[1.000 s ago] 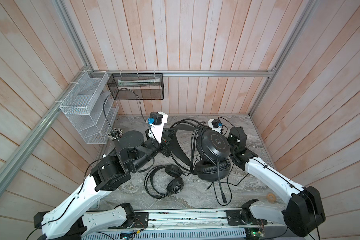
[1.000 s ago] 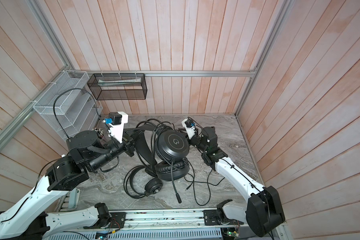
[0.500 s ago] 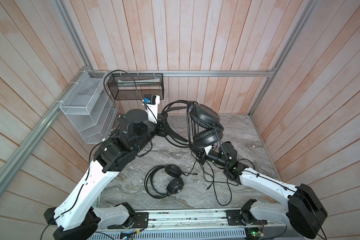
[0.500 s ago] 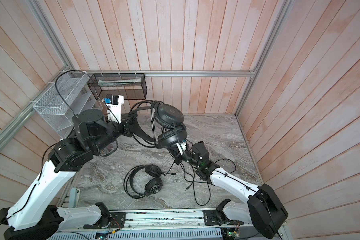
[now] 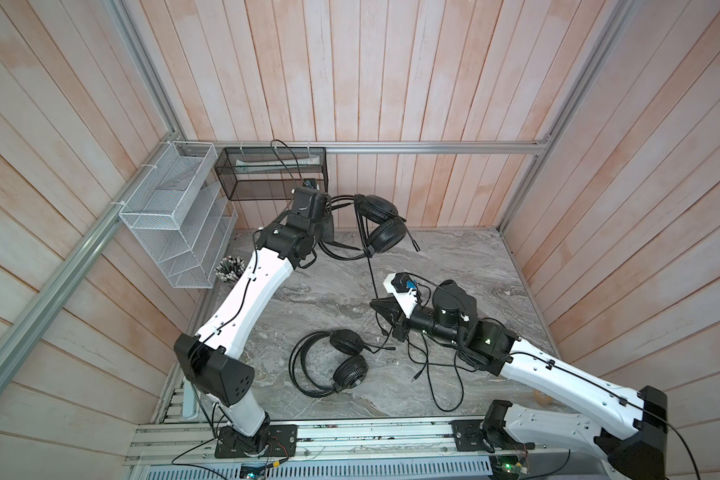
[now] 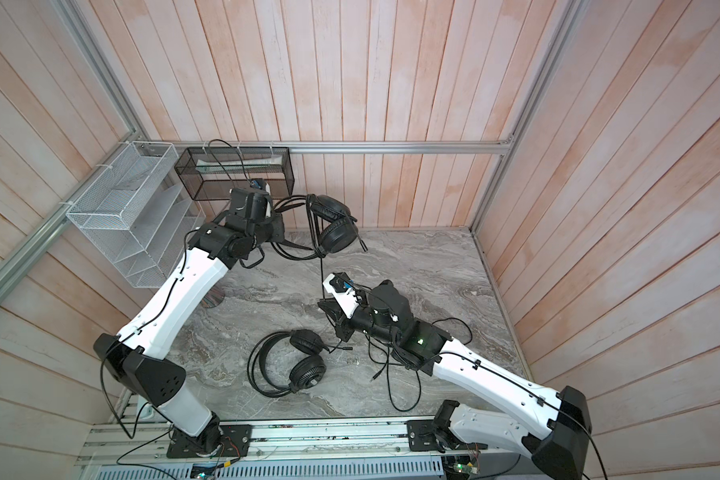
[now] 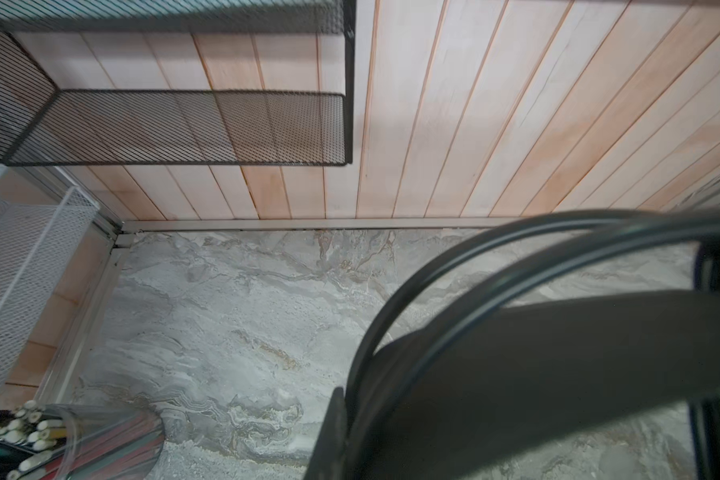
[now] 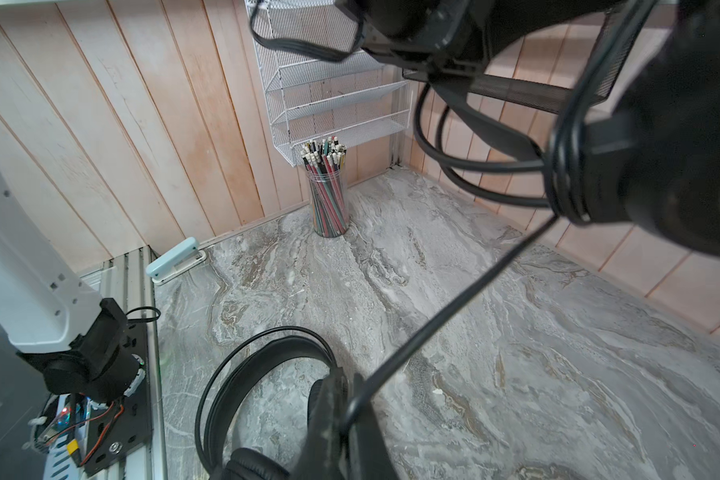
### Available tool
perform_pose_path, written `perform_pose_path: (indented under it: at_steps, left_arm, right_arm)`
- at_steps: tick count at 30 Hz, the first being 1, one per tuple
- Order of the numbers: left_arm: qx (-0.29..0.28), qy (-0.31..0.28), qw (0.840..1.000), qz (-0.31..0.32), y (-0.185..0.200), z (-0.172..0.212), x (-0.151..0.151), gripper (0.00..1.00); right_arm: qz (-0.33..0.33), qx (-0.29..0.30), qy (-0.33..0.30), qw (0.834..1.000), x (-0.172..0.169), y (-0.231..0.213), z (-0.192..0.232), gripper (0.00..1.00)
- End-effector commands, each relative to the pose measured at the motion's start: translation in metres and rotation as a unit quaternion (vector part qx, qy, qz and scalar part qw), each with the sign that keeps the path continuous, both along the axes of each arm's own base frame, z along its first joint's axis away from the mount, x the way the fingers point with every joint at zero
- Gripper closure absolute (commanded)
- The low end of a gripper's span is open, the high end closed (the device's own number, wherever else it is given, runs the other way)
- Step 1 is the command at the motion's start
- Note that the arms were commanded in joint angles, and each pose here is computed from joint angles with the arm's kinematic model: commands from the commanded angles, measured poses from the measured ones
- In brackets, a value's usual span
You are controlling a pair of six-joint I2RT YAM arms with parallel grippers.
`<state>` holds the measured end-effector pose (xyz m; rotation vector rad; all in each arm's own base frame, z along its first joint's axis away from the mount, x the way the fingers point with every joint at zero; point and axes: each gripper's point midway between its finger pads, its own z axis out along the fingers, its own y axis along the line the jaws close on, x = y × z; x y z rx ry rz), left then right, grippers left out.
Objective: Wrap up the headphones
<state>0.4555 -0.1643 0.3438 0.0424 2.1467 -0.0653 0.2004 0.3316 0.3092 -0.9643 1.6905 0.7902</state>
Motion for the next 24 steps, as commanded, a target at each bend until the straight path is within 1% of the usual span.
perform_pose_path:
  at_steps: [1, 3, 5, 8, 10, 12, 14, 16, 19, 22, 24]
  left_arm:
    - [-0.017, -0.089, 0.993, 0.074, 0.018, 0.042, 0.023, 1.0]
    - [0.019, -0.073, 0.995, 0.071, 0.013, 0.017, 0.021, 1.0]
    - [0.043, -0.064, 0.995, 0.059, 0.005, -0.004, 0.014, 1.0]
    - [0.058, -0.042, 0.997, 0.031, -0.005, -0.037, -0.005, 1.0]
    - [0.076, -0.034, 0.997, 0.007, -0.012, -0.053, -0.023, 1.0]
    - [0.104, -0.036, 0.994, -0.001, -0.01, -0.067, -0.041, 1.0]
    - [0.114, -0.028, 0.993, -0.011, -0.009, -0.08, -0.056, 1.0]
    - [0.125, -0.014, 0.992, -0.028, -0.01, -0.094, -0.071, 1.0]
    - [0.145, -0.011, 0.987, -0.065, -0.018, -0.108, -0.092, 1.0]
    - [0.139, -0.003, 0.985, -0.1, -0.029, -0.12, -0.11, 1.0]
    - [0.128, 0.006, 0.986, -0.11, -0.031, -0.124, -0.117, 1.0]
  right_arm:
    - [0.035, -0.143, 0.037, 0.988, -0.029, -0.004, -0.032, 1.0]
    - [0.003, -0.175, 0.011, 0.984, -0.02, -0.009, -0.012, 1.0]
    - [-0.019, -0.198, -0.011, 0.98, -0.011, -0.018, 0.007, 1.0]
    - [-0.072, -0.234, -0.053, 0.968, 0.007, -0.037, 0.032, 1.0]
    - [-0.091, -0.25, -0.069, 0.962, 0.014, -0.043, 0.044, 1.0]
    - [-0.105, -0.248, -0.078, 0.96, 0.019, -0.043, 0.056, 1.0]
    - [-0.115, -0.242, -0.085, 0.96, 0.023, -0.042, 0.064, 1.0]
    - [-0.154, -0.236, -0.101, 0.954, 0.036, -0.044, 0.071, 1.0]
    - [-0.189, -0.226, -0.123, 0.948, 0.049, -0.042, 0.076, 1.0]
    - [-0.202, -0.217, -0.132, 0.946, 0.058, -0.034, 0.071, 1.0]
    - [-0.207, -0.224, -0.139, 0.942, 0.062, -0.031, 0.062, 1.0]
